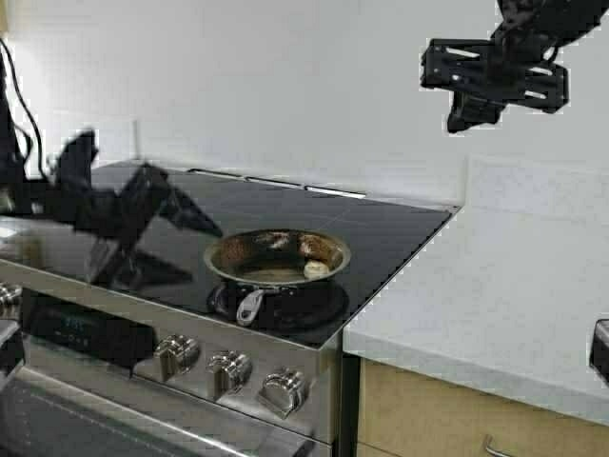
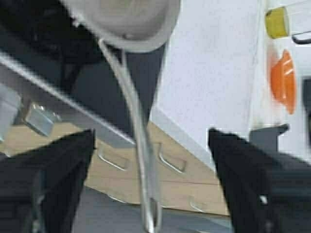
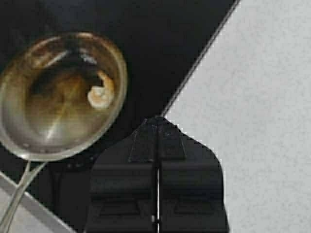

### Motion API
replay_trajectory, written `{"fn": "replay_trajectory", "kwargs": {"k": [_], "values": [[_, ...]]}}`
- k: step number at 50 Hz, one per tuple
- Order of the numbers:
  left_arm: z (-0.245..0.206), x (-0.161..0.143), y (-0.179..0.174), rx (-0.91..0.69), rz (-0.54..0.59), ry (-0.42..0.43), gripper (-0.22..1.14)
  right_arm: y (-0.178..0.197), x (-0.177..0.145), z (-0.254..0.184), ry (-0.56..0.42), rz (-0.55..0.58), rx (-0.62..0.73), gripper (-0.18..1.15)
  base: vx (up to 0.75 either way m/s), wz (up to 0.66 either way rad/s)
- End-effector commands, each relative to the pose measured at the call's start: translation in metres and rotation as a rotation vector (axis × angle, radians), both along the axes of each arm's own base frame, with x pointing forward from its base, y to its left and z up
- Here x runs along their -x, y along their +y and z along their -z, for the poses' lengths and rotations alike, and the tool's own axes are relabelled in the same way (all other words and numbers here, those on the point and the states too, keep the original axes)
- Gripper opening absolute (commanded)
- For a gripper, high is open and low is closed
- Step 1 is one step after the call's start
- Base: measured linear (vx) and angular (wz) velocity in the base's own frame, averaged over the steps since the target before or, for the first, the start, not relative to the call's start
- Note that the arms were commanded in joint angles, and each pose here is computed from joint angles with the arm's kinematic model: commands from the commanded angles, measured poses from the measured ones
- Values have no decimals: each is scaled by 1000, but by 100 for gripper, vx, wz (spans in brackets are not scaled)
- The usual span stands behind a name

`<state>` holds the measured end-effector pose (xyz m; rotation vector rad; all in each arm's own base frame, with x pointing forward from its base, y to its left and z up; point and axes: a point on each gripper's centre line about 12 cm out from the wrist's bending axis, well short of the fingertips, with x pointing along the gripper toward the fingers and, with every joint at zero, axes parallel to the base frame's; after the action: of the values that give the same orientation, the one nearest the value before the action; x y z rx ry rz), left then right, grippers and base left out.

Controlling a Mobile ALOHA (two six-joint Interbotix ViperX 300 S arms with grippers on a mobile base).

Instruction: Add oil to the pan and cook the shrimp and serve it

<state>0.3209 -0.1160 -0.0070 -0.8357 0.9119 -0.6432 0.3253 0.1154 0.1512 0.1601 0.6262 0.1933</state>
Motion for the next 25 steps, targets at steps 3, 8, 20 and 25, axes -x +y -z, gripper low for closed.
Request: {"fn": "replay_trajectory", "kwargs": {"k": [3,8,20,25], "values": [[20,-4,-9,112,35,32,101,2,-4,-7,-30,2,-9,7,0,0],[32,-6,-15,180,42,52,101,2,-4,-8,-35,2,-8,7,0,0],[48,-11,-47,226,112,75,101,2,-4,-8,-39,3,-8,7,0,0],[50,-15,-62,237,134,74,101,1,-4,-6,-35,3,-7,7,0,0]]}}
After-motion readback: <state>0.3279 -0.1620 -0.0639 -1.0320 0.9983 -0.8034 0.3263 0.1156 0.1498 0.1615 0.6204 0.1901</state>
